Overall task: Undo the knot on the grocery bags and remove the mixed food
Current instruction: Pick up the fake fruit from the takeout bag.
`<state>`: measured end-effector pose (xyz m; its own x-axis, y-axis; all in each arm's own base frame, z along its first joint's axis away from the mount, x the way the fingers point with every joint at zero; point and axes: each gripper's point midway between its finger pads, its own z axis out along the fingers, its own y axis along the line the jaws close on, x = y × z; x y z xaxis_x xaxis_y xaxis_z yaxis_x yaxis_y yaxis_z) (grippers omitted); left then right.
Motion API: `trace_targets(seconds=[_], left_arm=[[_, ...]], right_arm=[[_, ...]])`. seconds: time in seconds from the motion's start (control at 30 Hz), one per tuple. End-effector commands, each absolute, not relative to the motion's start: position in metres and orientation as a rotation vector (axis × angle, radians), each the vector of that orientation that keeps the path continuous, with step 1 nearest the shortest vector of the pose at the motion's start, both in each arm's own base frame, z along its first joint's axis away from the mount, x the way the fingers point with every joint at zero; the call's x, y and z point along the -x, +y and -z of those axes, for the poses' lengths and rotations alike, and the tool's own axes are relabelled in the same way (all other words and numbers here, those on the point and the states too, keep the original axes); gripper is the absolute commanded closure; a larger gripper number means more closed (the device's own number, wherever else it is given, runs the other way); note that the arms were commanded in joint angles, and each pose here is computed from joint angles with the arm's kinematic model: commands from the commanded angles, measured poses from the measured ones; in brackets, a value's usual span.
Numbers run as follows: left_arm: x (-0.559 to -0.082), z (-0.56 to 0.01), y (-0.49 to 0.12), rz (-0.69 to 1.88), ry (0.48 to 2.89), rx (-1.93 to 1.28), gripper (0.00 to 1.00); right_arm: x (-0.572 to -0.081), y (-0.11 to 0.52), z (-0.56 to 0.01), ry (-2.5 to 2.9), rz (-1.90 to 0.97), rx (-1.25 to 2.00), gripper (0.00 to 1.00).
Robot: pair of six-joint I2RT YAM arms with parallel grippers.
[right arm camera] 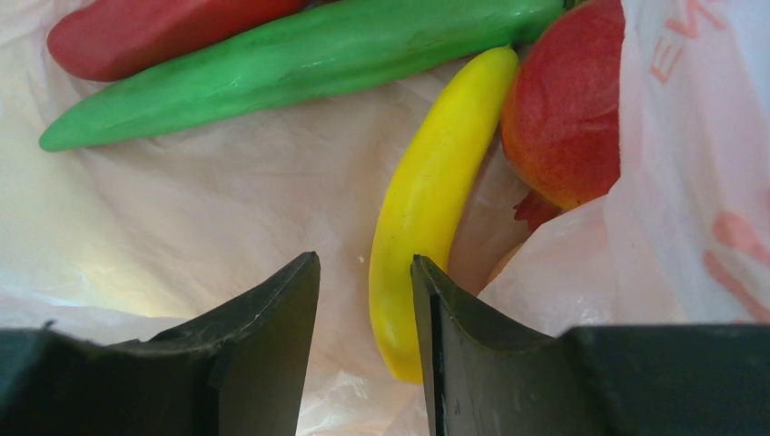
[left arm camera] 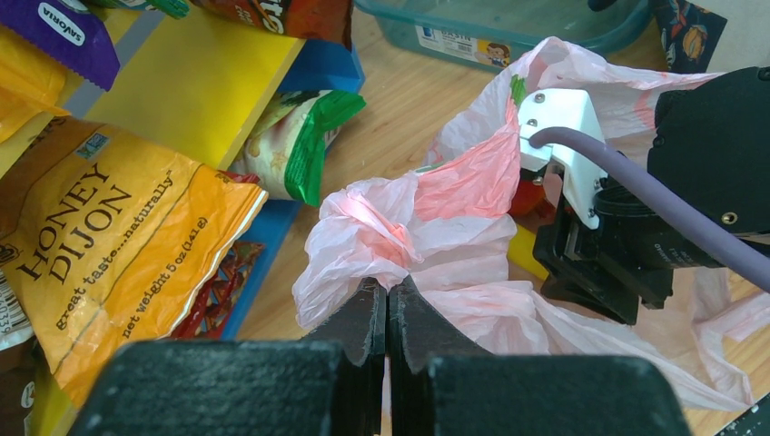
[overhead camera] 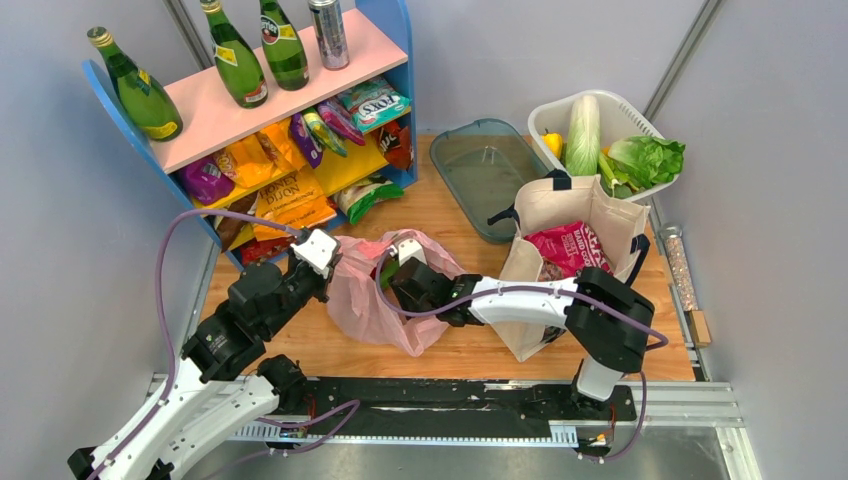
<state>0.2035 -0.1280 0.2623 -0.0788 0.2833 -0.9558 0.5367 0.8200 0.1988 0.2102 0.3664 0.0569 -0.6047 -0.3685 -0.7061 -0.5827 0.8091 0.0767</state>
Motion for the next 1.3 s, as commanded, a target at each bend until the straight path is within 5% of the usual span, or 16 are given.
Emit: trace_targets(seconds=[0.0,0.93,1.03,1.17,1.27], left_arm=[[-0.206,-0.27,-0.129,0.23,1.65,-0.647,1.0],[-0.206,-0.27,-0.128,0.231,1.648,-0.645,1.0],[-0.205,-0.271,-0.128,0.233,1.647,-0.645,1.0],[-0.206,-0.27,-0.128,0.233,1.649,-0.644,1.0],[-0.206,-0.27,-0.128,0.232,1.651,-0.644,1.0]], right_arm=[[-0.226,0.379,-0.07,2.217,-0.378,0.656,0.56],[-0.243,0.363,-0.034,2.254,-0.232,0.672,0.58],[-0.242,0.364,-0.028,2.267,-0.234,0.681,0.68],[-0.237,0.369,-0.034,2.251,-0.313,0.681,0.99],[-0.233,0.373,-0.052,2.195,-0.398,0.693,1.0]])
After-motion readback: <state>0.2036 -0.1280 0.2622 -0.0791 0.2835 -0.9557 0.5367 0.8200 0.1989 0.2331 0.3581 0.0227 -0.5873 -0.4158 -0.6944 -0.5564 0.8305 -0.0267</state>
